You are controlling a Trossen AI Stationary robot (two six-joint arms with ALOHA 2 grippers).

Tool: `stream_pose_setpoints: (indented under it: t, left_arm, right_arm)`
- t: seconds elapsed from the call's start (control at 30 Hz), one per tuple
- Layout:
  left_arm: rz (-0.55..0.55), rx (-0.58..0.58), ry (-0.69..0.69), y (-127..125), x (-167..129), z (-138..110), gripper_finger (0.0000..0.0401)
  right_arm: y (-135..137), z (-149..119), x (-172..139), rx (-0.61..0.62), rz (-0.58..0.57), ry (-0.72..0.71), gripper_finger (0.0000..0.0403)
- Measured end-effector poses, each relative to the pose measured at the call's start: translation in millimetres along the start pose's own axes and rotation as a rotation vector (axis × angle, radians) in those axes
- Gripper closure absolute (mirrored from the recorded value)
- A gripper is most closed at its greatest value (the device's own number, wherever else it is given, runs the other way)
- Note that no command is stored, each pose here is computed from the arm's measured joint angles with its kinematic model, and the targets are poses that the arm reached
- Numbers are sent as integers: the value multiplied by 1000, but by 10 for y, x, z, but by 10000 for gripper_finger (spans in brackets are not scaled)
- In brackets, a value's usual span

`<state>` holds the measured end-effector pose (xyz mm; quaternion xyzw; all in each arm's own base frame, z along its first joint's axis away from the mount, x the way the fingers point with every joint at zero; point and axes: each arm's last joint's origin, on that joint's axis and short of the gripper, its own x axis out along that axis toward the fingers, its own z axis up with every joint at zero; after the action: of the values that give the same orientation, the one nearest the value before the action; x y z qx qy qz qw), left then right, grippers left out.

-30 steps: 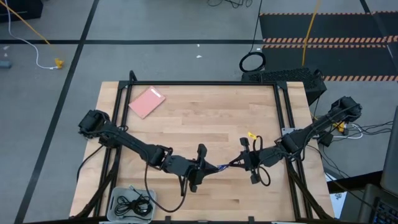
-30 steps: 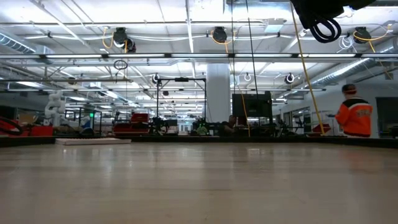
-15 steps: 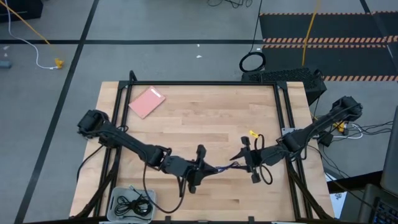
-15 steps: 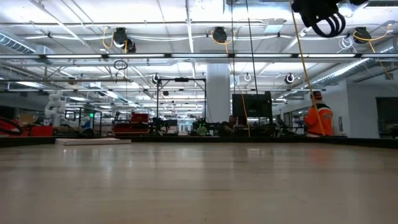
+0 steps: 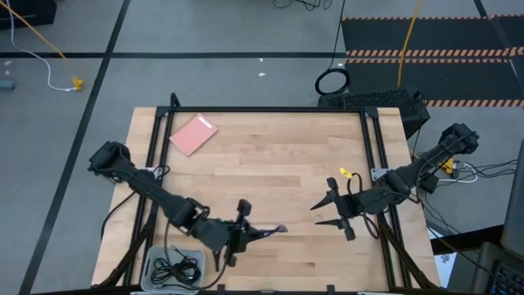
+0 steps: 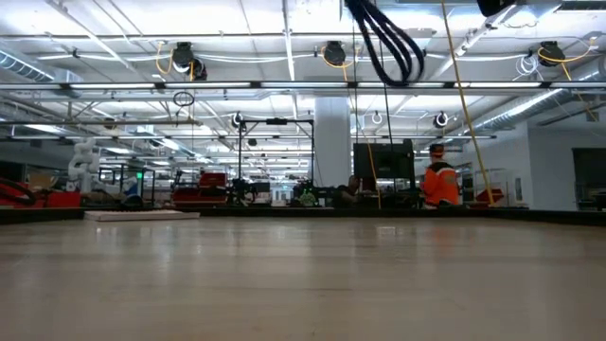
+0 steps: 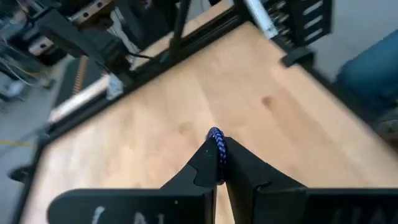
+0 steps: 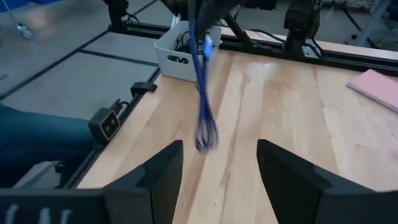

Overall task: Pick and place USB-C Cables
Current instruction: Put the blue charger cable into the white bin

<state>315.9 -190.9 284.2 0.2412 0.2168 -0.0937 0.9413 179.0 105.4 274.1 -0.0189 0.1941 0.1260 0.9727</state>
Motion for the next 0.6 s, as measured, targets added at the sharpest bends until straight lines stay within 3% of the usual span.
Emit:
stream_pose_setpoints:
  t: [0.4,0.6]
  left_arm:
    - [-159,-302,7,-379,-916,151,386]
    - [-185,-433,79,-594,-1270,77,385]
  right_arm:
    - [-4,-22,8,-33,-7,22,208]
    - [-4,-22,8,-33,-8,21,208]
